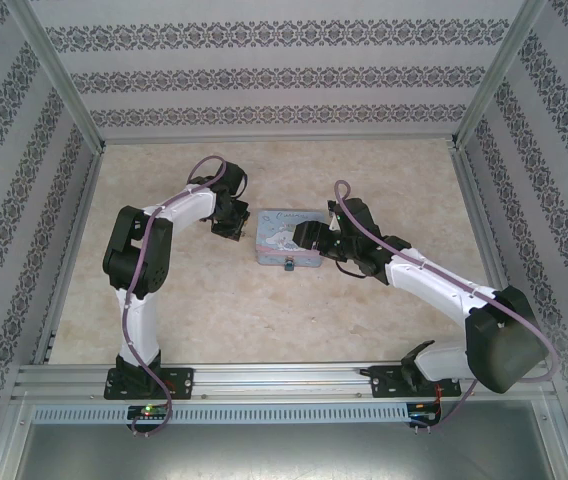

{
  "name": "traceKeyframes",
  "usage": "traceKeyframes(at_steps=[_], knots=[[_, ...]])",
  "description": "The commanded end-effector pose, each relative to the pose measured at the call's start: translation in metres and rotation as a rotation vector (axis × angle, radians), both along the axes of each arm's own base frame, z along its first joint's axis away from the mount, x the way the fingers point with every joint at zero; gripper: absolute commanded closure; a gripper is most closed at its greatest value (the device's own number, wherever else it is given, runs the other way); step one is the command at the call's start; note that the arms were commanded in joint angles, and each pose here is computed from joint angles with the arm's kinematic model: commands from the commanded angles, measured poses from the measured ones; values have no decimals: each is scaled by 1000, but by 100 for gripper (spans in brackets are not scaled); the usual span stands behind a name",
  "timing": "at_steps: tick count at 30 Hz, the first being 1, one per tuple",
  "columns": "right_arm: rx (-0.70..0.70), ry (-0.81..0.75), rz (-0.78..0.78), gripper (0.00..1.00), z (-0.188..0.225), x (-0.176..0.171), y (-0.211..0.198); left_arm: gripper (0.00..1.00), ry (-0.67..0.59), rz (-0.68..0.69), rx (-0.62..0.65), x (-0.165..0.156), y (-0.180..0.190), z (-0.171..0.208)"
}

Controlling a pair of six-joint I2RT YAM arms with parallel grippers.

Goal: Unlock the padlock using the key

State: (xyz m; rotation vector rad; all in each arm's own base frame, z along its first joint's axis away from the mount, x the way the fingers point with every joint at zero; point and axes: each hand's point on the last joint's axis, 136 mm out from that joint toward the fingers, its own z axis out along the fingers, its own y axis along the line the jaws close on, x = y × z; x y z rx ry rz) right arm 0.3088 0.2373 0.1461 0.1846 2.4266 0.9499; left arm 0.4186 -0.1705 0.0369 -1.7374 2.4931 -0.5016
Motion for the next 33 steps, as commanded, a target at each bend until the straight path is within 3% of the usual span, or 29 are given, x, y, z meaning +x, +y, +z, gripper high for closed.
traceKeyframes(at_steps=[1,12,18,33], knots=[[11,17,-6,28,-6,1,-1,67,30,31,-6,-1,-3,7],[11,23,-12,28,-11,0,-6,66,52,23,0,0,-8,-1],[10,26,-17,28,-13,1,-9,56,64,29,11,3,-8,-4],[26,36,9,27,-15,1,-5,47,11,-41,28,16,-10,-2]])
